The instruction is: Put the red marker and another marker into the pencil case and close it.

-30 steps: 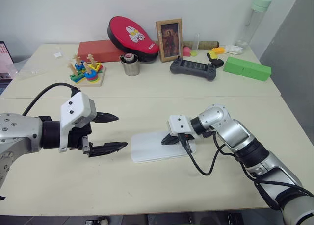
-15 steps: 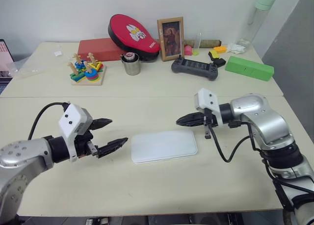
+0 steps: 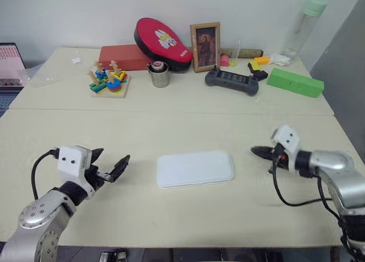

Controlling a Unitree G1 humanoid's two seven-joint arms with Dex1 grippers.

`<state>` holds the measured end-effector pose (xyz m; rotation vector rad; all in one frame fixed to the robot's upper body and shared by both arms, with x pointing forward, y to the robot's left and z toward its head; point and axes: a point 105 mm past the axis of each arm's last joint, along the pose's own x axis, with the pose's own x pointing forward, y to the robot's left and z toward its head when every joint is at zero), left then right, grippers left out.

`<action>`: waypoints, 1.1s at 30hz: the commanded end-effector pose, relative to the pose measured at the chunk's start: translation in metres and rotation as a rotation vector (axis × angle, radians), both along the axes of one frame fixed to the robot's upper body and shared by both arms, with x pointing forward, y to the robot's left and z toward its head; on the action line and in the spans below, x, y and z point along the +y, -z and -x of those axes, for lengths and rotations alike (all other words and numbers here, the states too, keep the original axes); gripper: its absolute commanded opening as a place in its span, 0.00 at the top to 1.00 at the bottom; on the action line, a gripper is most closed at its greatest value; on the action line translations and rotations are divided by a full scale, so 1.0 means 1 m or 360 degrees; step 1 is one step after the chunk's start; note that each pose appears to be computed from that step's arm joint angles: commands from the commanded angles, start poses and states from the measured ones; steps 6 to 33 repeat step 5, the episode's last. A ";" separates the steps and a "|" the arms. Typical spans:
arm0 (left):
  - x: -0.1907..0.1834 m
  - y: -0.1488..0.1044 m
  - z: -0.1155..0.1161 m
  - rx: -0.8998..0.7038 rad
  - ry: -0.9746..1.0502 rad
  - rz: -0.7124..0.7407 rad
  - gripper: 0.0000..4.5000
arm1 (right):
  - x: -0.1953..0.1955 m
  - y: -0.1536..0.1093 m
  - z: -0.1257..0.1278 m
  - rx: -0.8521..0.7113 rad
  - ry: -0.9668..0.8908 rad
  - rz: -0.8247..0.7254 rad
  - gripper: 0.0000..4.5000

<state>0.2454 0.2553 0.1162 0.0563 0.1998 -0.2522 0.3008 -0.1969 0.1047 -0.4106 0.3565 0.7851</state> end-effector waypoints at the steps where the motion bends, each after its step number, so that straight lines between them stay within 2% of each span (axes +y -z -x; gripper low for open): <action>1: 0.006 0.002 0.004 -0.0003 -0.0014 0.0008 0.00 | -0.003 -0.019 -0.006 -0.0139 0.0024 -0.0033 0.99; 33: 0.005 0.003 0.005 -0.0004 0.0004 0.0020 0.00 | -0.008 -0.018 -0.009 -0.0140 0.0043 -0.0019 0.99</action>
